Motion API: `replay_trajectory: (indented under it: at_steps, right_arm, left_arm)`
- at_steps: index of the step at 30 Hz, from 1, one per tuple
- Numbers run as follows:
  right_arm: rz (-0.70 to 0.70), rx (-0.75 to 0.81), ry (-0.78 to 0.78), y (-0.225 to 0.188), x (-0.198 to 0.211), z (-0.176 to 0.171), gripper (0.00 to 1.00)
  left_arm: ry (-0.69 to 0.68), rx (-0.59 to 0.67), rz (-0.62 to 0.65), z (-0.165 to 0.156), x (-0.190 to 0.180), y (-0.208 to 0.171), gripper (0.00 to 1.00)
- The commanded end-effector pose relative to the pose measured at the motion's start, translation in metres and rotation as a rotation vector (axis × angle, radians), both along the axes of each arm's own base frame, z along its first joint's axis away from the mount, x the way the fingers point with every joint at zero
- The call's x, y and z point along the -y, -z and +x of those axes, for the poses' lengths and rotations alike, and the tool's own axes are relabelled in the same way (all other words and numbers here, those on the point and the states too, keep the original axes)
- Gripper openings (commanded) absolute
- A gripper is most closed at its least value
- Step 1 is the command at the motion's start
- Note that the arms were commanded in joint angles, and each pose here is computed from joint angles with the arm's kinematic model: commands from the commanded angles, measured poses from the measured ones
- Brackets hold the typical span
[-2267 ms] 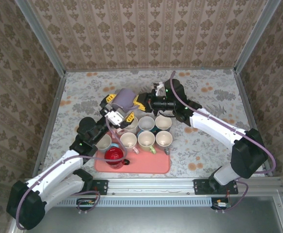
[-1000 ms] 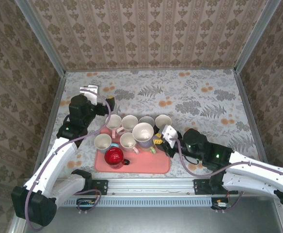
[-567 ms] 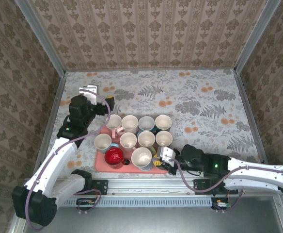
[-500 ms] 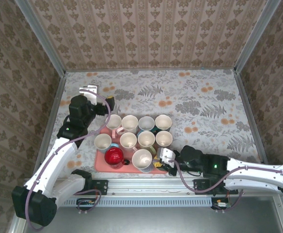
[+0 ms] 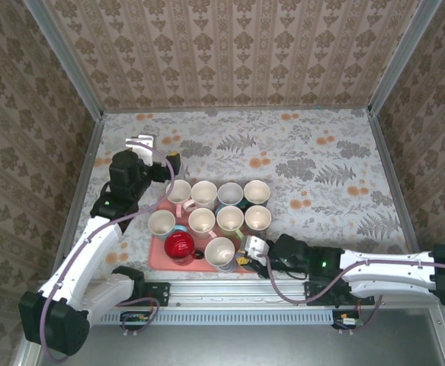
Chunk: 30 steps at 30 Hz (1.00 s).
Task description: Turn the mug right side up
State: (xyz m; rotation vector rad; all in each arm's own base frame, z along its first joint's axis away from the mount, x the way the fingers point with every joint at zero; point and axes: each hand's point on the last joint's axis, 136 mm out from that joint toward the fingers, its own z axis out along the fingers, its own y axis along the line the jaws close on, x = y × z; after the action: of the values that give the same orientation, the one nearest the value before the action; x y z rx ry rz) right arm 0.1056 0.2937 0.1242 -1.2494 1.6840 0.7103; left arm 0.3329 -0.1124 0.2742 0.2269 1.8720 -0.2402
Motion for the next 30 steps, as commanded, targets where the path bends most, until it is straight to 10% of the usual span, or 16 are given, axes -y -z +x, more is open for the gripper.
replay_trajectory:
  at_steps: [1,23,30]
  right_arm:
    - [0.157,0.072,0.029,-0.037,-0.014,0.01,0.0]
    - [0.075,0.05,0.101,0.001,-0.025,0.029,0.0]
    - [0.061,0.02,0.1,0.007,-0.025,0.028,0.28]
  left_arm:
    - [-0.017,0.023,-0.014,0.0,-0.003,-0.004,1.0]
    - [0.001,0.018,-0.014,0.0,0.0,-0.002,1.0]
    - [0.002,0.02,-0.012,0.0,0.001,-0.003,1.0]
